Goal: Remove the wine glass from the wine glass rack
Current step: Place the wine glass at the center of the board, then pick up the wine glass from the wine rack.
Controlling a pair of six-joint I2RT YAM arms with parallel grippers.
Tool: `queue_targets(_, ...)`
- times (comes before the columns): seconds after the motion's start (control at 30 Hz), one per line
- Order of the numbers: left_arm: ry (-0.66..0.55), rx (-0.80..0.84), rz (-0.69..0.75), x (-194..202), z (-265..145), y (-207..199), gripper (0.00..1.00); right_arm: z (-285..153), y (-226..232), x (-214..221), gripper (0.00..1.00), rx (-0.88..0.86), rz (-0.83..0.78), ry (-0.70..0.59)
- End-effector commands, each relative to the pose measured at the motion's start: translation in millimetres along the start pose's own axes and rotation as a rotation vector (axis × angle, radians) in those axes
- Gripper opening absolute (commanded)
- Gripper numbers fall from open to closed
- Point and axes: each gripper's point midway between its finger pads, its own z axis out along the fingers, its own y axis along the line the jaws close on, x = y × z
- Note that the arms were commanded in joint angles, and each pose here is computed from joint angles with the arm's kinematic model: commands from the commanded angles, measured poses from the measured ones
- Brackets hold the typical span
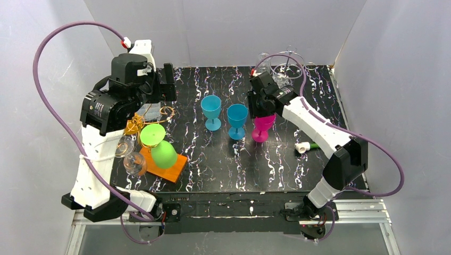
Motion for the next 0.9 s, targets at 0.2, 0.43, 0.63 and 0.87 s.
queue_targets(0.2, -0.099, -0.129, -0.044, -8.7, -40.4, 39.1, 0.98, -65.6, 2.6, -26.7, 0.74, -0.064, 0.014, -0.13)
queue_targets(0.43, -0.096, -0.399, -0.047, -1.6, -62.7, 92.3, 0.98, -106.6, 11.8, -29.4, 0.9, -0.178, 0.013, -0.201)
queue_targets(0.63, -0.035, -0.519, -0.117, 1.2, -51.9, 120.9, 0.98, -128.0, 20.8, -33.9, 0.98, -0.252, -0.017, -0.229)
queue_targets(0.87, 0.05, -0.544, -0.251, 8.1, -21.0, 145.7, 0.98, -136.2, 36.1, -27.0, 0.98, -0.35, -0.034, -0.203)
